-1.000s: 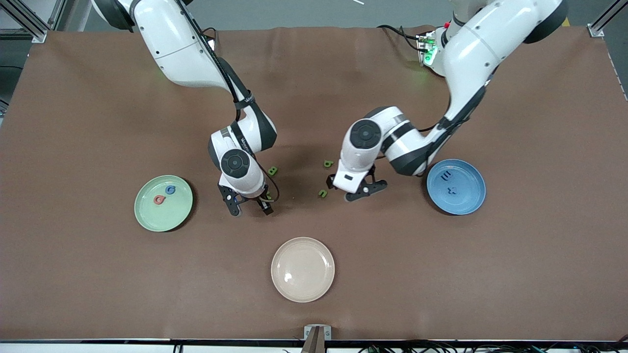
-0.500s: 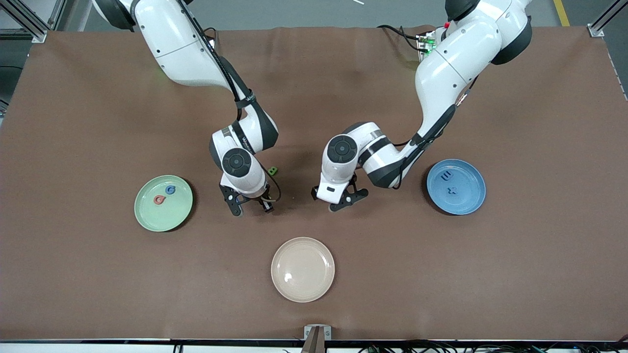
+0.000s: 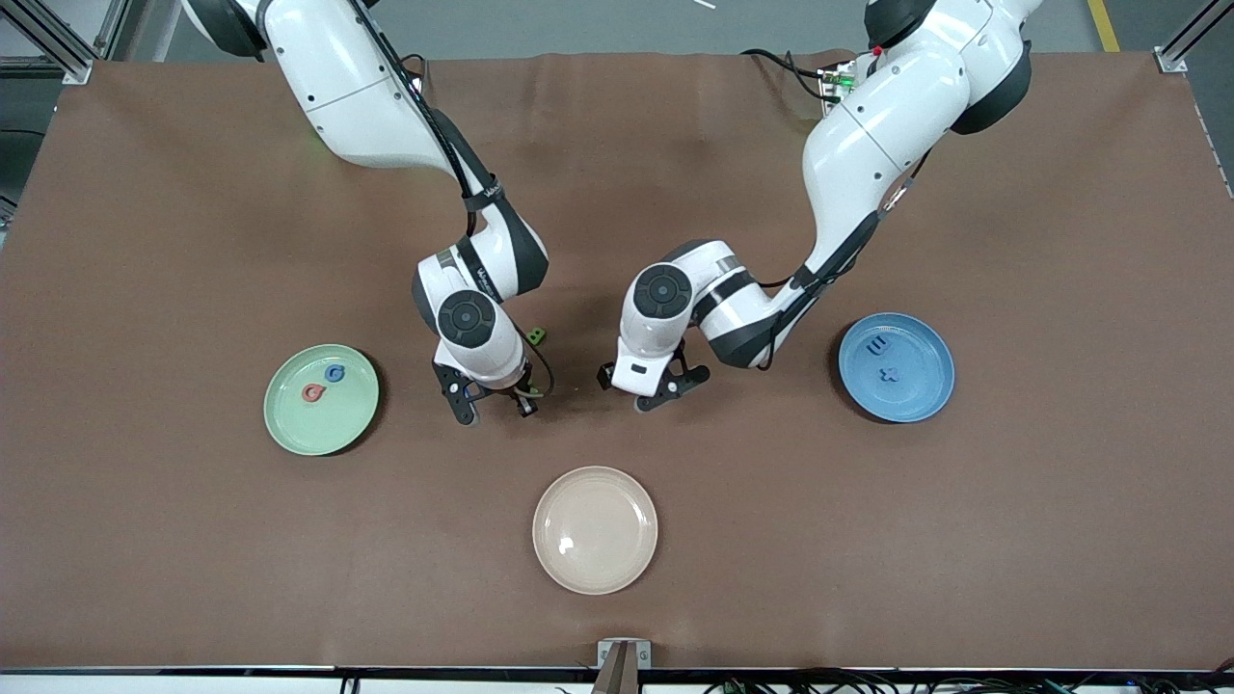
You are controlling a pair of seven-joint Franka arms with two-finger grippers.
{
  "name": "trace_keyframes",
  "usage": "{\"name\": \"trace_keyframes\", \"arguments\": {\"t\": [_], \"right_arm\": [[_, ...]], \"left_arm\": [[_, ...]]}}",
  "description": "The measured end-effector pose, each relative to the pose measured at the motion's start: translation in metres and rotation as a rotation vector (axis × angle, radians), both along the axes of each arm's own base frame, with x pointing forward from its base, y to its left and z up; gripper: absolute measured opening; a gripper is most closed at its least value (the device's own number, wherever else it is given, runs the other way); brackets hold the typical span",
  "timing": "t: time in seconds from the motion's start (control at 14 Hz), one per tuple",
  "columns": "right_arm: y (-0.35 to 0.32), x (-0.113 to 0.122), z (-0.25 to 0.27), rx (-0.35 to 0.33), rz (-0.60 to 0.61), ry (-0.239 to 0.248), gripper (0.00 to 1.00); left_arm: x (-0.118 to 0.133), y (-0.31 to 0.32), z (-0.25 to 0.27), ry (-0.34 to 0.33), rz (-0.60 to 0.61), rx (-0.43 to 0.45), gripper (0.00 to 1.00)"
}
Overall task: Sort upper and lower case letters into plates
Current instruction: 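Place the u in the blue plate and the N in the green plate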
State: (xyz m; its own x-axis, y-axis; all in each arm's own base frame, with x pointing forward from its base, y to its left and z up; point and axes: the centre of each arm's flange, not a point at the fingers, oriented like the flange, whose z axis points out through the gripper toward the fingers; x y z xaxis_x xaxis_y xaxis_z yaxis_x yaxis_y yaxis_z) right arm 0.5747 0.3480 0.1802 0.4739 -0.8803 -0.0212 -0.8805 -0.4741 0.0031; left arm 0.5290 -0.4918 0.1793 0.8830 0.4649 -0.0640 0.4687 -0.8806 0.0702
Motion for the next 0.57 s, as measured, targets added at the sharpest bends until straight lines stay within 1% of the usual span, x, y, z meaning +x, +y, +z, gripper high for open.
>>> {"name": "trace_keyframes", "arguments": {"t": [0.07, 0.14, 0.21, 0.29, 0.36, 0.43, 0.57], "right_arm": [[-0.004, 0.002, 0.000, -0.004, 0.000, 0.000, 0.33], [-0.011, 0.006, 0.000, -0.012, 0.010, 0.007, 0.33], [-0.023, 0.011, 0.002, -0.025, 0.032, 0.027, 0.33], [-0.039, 0.018, 0.008, -0.035, 0.060, 0.055, 0.33], [-0.060, 0.027, 0.018, -0.037, 0.087, 0.076, 0.33], [-0.083, 0.037, 0.031, -0.032, 0.114, 0.087, 0.33], [-0.129, 0.051, 0.058, -0.015, 0.174, 0.096, 0.33]], "left_arm": [[-0.001, -0.001, -0.001, 0.002, -0.001, 0.000, 0.95], [-0.001, -0.001, -0.002, 0.003, -0.001, 0.001, 0.87], [-0.001, 0.000, -0.003, 0.005, -0.001, 0.002, 0.80], [-0.001, 0.000, -0.005, 0.006, 0.000, 0.002, 0.80], [-0.001, 0.000, -0.005, 0.007, 0.000, 0.002, 0.73], [-0.001, 0.000, -0.006, 0.008, 0.001, 0.003, 0.69], [0.000, 0.001, -0.007, 0.007, 0.003, 0.004, 0.67]]}}
